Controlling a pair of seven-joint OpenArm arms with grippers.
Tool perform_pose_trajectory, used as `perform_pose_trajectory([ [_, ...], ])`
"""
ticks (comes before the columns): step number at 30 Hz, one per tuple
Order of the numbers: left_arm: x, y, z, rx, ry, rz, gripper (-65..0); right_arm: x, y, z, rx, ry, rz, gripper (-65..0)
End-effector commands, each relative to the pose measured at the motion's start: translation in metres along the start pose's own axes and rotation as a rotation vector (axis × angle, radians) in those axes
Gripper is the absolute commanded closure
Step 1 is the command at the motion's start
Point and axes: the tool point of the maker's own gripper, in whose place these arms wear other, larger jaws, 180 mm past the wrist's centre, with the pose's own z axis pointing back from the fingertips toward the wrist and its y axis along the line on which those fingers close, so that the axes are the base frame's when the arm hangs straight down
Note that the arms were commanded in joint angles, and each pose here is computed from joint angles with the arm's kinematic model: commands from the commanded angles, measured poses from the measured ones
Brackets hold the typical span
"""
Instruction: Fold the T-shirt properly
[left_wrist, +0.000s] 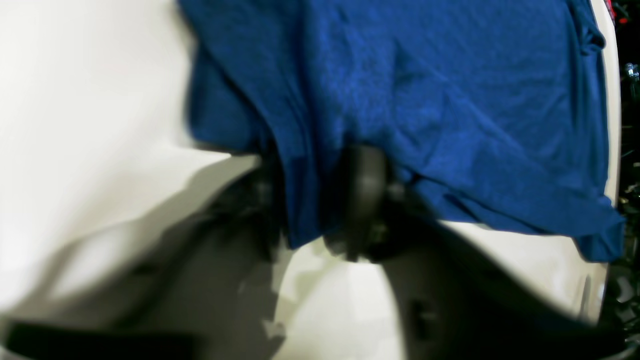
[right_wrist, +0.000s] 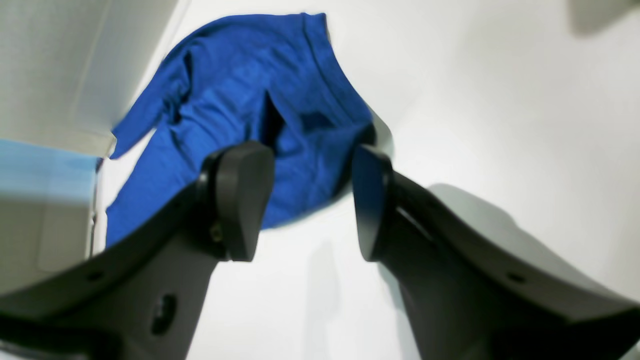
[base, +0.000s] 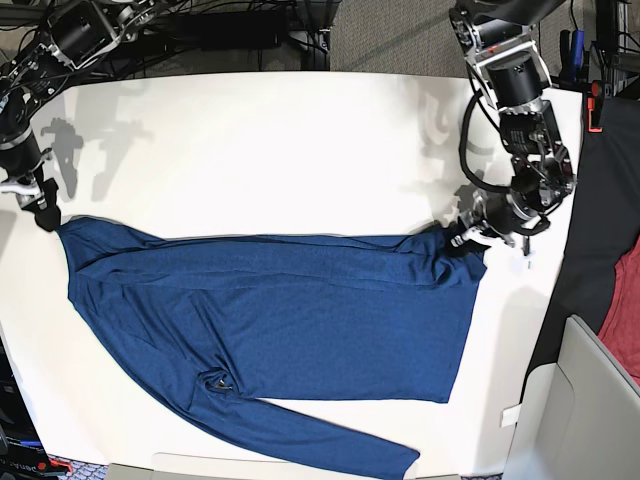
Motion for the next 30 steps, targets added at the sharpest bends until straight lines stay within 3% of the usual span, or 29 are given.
perform_pose_trajectory([
  [1, 0.005, 0.001, 0.003, 0.010, 0.012, -0.016, -8.0, 0.021, 0.008, 0.004, 0.028, -0.056, 0.027, -29.8],
  [4, 0.004, 0.001, 0.003, 0.010, 0.015, -0.016, -1.7, 0.019, -0.010, 0.016, -0.015, -0.064, 0.009, -29.8],
  [9, 0.006, 0.004, 0.005, 0.017, 0.011, -0.016, -2.1, 0.020, -0.013, 0.016, -0.025, -0.071, 0.000, -29.8],
  [15, 0.004, 0.004, 0.005, 0.018, 0.015, -0.019, -2.1, 0.022, -0.007, -0.010, -0.035, -0.049, -0.010, -29.8],
  [19, 0.005, 0.005, 0.006, 0.019, 0.012, -0.016, -2.1, 0.009, 0.012, -0.033, 0.009, -0.005, -0.025, -29.8],
  [26, 0.004, 0.006, 0.006, 0.020, 0.014, -0.015, -2.1, -0.019, 0.028, -0.065, -0.005, 0.081, -0.033, -29.3],
  [28, 0.003, 0.006, 0.007, 0.021, 0.022, -0.017, -2.0, -0.023, 0.030, -0.067, -0.006, 0.088, -0.036, -24.9],
  [30, 0.008, 0.001, 0.011, 0.018, 0.022, -0.038, -1.9, -0.023, 0.030, -0.066, -0.005, 0.085, -0.040, -15.1],
])
